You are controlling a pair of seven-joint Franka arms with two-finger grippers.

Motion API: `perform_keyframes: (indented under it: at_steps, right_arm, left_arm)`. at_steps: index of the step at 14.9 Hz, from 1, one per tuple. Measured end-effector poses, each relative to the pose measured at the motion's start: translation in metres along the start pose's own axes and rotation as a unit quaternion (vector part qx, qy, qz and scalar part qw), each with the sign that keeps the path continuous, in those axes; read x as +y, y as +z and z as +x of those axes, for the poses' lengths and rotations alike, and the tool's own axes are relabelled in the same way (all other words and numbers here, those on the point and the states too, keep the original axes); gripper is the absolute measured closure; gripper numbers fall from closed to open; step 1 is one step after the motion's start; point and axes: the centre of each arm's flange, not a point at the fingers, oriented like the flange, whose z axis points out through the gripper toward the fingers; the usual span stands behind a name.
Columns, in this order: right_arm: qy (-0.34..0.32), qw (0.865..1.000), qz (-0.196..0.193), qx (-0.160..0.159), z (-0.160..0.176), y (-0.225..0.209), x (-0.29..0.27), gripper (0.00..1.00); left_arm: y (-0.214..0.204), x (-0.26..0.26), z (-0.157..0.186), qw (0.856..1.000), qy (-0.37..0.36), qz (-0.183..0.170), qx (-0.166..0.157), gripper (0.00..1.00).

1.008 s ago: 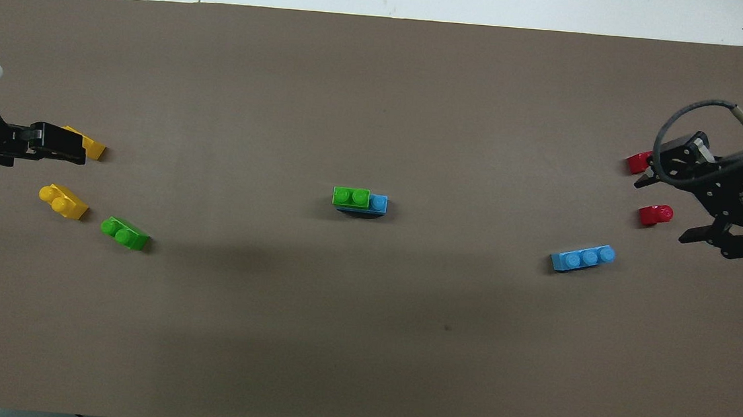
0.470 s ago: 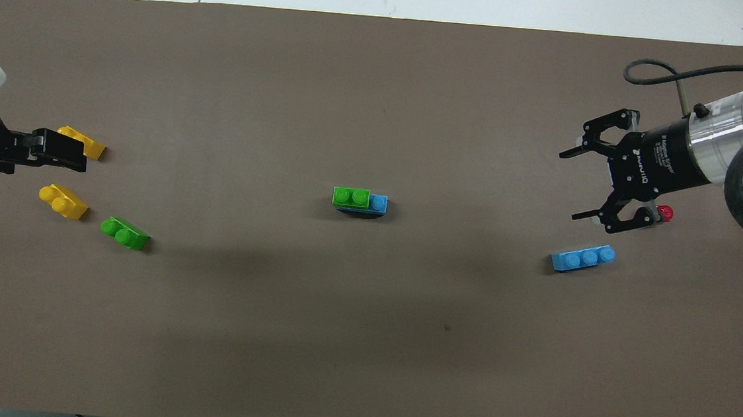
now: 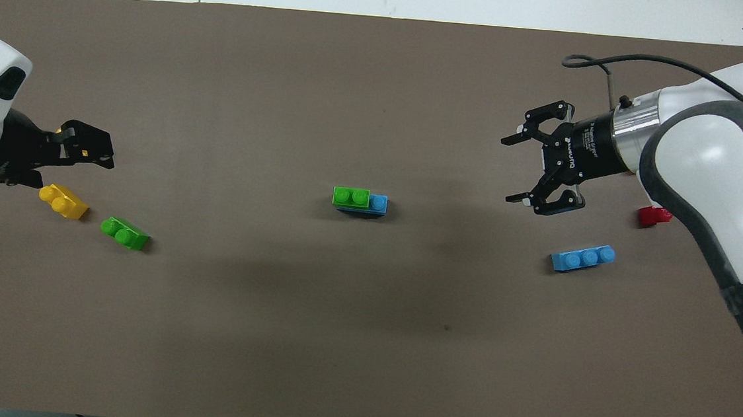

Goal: Remove green block with left arm and hold with right
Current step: 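Bring the left gripper to the green end while the right gripper reaches the blue end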

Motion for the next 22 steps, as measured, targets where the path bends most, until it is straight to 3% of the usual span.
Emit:
perform_keyframes:
  at_steps: [2, 4, 10, 13, 18, 22]
  right_arm:
    - [0.009, 1.000, 0.008, -0.015, -0.005, 0.015, 0.001, 0.10]
    - [0.019, 0.999, 0.012, -0.027, -0.006, 0.029, 0.002, 0.09]
    - [0.038, 0.999, 0.015, -0.028, -0.016, 0.079, 0.009, 0.09]
    - [0.042, 0.999, 0.025, -0.023, -0.019, 0.106, 0.013, 0.10]
    - [0.053, 0.998, 0.025, -0.017, -0.012, 0.135, 0.014, 0.09]
    - [0.058, 0.997, 0.040, -0.017, -0.018, 0.160, 0.013, 0.08]
  left_arm:
    - [0.001, 0.022, -0.012, 0.997, -0.083, 0.001, -0.001, 0.00]
    - [0.003, 0.044, -0.026, 0.984, -0.181, 0.001, 0.000, 0.00]
    - [0.013, 0.097, -0.054, 0.900, -0.434, -0.041, 0.002, 0.00]
    - [0.029, 0.120, -0.069, 0.874, -0.483, -0.056, -0.003, 0.00]
    - [0.072, 0.175, -0.102, 0.858, -0.510, -0.059, -0.013, 0.00]
    - [0.109, 0.207, -0.109, 0.848, -0.526, -0.065, -0.018, 0.00]
